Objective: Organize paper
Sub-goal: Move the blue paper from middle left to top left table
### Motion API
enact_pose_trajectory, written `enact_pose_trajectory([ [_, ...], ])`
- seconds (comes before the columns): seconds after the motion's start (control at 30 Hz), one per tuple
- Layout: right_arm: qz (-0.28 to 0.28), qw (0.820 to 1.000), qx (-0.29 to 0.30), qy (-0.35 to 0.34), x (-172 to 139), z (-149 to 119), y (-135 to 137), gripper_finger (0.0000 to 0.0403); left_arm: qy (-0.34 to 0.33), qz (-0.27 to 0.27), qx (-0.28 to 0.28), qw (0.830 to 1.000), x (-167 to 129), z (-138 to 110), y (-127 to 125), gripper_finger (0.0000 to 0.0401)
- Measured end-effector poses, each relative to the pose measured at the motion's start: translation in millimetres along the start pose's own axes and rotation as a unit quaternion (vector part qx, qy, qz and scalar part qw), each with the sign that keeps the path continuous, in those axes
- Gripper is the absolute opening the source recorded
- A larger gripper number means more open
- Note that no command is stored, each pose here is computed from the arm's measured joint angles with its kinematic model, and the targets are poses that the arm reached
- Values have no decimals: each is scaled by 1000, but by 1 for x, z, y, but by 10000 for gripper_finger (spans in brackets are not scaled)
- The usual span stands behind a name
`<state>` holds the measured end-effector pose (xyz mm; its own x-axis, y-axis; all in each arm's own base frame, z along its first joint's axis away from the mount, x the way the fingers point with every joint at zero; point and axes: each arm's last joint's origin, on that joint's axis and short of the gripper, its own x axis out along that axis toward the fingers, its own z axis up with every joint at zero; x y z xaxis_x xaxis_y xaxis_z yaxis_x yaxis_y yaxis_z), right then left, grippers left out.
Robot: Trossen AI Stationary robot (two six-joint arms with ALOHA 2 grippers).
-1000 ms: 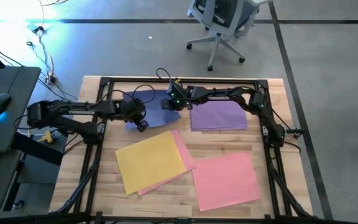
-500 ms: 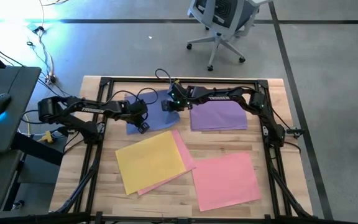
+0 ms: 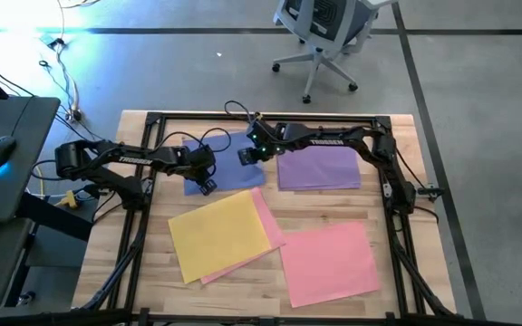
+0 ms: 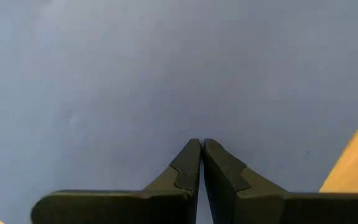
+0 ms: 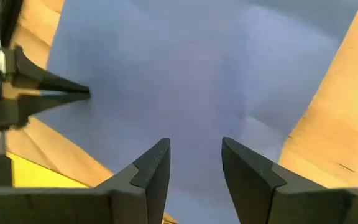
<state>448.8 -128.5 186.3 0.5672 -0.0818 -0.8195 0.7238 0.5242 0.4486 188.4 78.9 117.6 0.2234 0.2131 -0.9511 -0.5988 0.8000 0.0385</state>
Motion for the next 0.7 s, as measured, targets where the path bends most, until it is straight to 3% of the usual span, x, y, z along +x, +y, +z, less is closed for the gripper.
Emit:
enact_pose_trajectory([
  [0.37,-57,997,21,58,52,-21,-22,7,-1,5,43,999,0,0,0,0],
  [0.53,-56,995,59,55,57,-25,-19,2,-11,35,51,998,-13,10,1,0],
  [0.7,-38,996,66,37,59,-22,-17,0,-51,27,46,997,-27,24,0,0],
])
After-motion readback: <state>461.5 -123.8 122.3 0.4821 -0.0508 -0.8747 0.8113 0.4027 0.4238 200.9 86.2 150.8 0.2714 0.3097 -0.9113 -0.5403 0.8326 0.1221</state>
